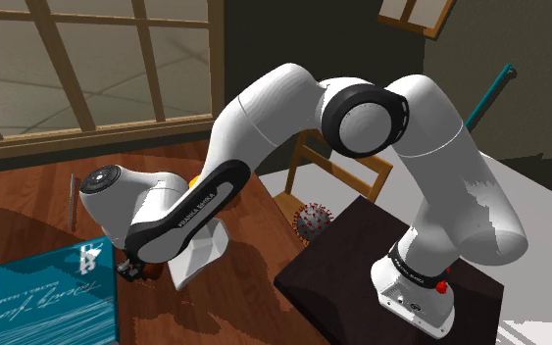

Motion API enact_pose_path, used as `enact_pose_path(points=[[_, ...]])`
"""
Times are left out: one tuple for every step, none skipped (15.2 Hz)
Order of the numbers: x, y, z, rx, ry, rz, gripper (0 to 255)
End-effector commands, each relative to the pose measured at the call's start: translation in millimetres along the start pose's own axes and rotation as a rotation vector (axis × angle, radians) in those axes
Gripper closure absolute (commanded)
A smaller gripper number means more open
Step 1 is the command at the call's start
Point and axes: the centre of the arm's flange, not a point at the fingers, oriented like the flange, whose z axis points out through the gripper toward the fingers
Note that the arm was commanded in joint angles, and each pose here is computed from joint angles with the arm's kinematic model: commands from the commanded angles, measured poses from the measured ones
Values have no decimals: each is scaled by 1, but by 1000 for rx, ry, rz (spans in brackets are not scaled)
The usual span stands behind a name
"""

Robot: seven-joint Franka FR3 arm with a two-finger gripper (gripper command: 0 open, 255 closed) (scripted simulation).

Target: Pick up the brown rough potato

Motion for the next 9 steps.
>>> enact_pose_path(points=[[0,0,0,0,0,0,255],[0,0,0,0,0,0,255],[0,0,0,0,0,0,255],[0,0,0,0,0,0,255],[0,0,0,0,0,0,255],[0,0,0,0,0,0,255],[0,0,0,0,0,0,255],[0,1,-5,0,0,0,255],[0,1,-10,0,0,0,255]])
